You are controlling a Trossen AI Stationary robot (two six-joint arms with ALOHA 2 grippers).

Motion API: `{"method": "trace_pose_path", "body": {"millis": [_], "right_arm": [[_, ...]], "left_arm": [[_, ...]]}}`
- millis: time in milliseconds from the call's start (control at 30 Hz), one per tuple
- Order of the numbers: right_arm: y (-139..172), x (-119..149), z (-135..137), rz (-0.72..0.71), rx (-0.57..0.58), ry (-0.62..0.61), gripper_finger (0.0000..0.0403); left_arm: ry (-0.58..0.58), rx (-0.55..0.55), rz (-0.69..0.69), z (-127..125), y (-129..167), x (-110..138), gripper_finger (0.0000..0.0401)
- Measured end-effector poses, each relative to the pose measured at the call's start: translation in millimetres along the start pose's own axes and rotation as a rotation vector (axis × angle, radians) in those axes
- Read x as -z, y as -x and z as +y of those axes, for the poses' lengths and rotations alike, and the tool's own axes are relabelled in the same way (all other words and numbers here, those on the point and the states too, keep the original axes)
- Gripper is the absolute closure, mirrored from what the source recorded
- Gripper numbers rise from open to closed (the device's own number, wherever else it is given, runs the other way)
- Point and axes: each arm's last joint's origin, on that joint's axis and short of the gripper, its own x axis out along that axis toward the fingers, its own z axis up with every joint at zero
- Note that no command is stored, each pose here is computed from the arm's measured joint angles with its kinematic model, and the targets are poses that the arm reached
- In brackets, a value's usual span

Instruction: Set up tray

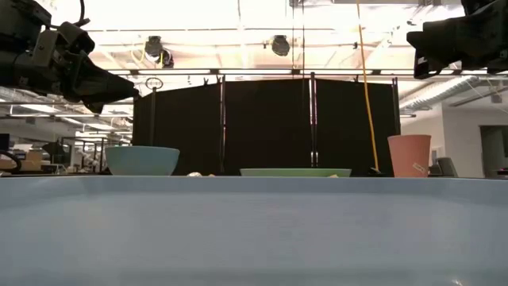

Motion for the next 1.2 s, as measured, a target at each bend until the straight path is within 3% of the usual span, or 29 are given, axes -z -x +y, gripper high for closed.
{"method": "trace_pose_path", "body": {"millis": [433,767,867,967,1133,1200], "right_arm": [[0.7,-11.2,-1.1,-0.115,0.011,-0.021,0.0293],[3.8,-27.1,-3.7,-0.282,0.044,-0.070,0.0293],[4.6,-29.9,-8.5,-0.297,0.209,-0.038,0.0294],[4.0,-25.2,-16.9,-0.204,0.507,-0.026,0.0294],[4.3,-65.6,-34.1,-0.080,1.058,-0.008,0.0294],[2.8,-81.0,-37.3,-0.002,1.183,0.034,0.0294]], "left_arm": [[-0.007,0.002,-0.157,-0.9,1.2,-15.1,0.0274],[-0.061,-0.044,-0.155,0.3,1.2,-14.9,0.0274],[-0.064,-0.045,-0.152,0.4,1.1,-14.6,0.0274],[-0.065,-0.046,-0.133,0.5,0.9,-12.7,0.0274],[-0.025,-0.045,-0.087,0.8,0.4,-8.3,0.0274],[-0.011,-0.045,-0.077,0.9,0.3,-7.3,0.0274]]}}
